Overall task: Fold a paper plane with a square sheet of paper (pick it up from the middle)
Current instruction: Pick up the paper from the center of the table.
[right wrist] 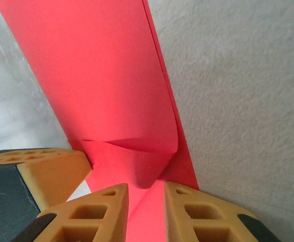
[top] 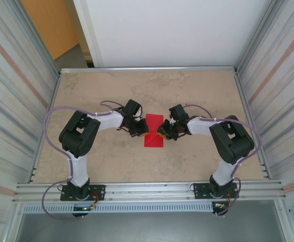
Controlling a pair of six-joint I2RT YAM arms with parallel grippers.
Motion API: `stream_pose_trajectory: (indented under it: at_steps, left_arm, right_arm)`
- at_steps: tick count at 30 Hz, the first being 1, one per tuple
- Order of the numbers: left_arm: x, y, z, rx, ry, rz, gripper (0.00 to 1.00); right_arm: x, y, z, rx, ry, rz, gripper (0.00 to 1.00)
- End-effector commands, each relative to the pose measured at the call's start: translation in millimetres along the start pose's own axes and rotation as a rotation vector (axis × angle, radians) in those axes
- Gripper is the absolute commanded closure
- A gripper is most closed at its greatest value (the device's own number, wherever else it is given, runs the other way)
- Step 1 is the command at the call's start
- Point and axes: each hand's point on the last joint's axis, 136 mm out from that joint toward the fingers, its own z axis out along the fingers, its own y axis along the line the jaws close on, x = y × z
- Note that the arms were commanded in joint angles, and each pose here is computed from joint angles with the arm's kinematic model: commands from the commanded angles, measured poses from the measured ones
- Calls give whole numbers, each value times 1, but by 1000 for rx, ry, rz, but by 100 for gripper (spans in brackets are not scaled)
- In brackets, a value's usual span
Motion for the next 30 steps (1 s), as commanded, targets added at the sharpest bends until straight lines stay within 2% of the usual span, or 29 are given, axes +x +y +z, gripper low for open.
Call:
stream_pose_trajectory:
  at_steps: [1, 12, 23, 30]
  left_arm:
    - [7, 21, 3, -59, 15, -44, 89]
    - [5, 17, 2, -43, 13, -41, 89]
    - [5, 18, 1, -47, 11, -41, 89]
    - [3, 12, -2, -33, 4, -37, 88]
  right_arm:
    - [-2, 9, 4, -16, 1, 5, 76]
    - [-1, 8, 10, -30, 7, 34, 77]
    - [-5, 24, -3, -100, -32, 3, 83]
    - [0, 25, 5, -121, -4, 0, 84]
